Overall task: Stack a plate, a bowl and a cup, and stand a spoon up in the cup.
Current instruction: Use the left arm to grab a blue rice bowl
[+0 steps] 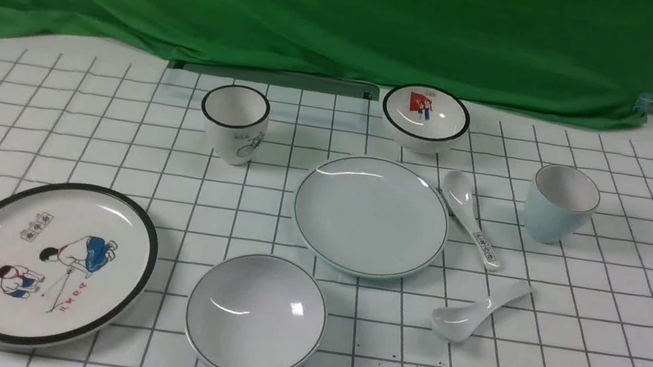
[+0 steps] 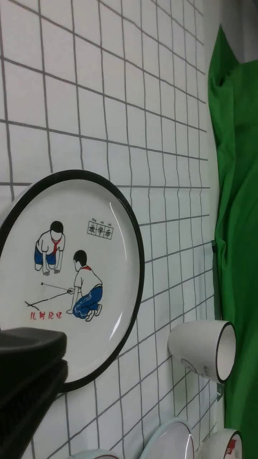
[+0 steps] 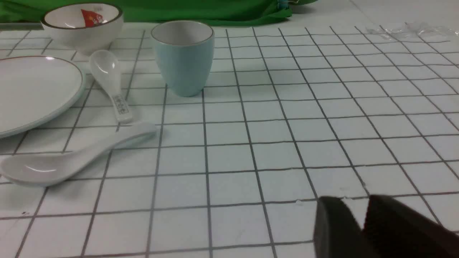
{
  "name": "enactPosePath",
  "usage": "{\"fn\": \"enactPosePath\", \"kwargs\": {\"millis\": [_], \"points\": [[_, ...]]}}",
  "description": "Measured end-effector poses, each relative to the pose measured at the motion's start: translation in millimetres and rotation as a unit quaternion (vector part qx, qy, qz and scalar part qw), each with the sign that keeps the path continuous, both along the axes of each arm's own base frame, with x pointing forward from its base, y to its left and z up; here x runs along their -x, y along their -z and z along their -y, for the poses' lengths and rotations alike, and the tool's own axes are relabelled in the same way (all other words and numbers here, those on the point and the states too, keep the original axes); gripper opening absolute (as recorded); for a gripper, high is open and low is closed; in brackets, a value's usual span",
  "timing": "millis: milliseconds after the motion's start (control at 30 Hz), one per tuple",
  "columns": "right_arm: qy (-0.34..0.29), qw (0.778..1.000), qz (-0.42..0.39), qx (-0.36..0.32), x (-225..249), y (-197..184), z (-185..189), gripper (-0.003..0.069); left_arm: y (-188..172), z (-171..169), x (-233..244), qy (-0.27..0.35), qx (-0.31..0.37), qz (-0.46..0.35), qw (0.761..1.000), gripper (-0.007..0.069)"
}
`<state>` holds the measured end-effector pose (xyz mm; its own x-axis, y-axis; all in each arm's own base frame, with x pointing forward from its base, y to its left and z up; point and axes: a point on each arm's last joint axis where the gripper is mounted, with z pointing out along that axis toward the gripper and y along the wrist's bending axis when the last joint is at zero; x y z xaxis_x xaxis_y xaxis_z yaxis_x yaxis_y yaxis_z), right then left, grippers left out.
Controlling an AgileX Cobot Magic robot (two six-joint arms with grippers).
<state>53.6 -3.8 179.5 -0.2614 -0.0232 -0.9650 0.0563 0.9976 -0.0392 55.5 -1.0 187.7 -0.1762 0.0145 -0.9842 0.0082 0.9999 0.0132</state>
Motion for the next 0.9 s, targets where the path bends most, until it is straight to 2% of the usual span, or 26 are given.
{"fn": "enactPosePath", "kwargs": {"millis": [900], "points": [[0.000, 1.000, 0.000, 0.000, 0.0, 0.0, 0.0, 0.0237, -1.3, -0.8, -0.2, -0.002, -0.016, 0.007, 1.000, -0.0029]]}}
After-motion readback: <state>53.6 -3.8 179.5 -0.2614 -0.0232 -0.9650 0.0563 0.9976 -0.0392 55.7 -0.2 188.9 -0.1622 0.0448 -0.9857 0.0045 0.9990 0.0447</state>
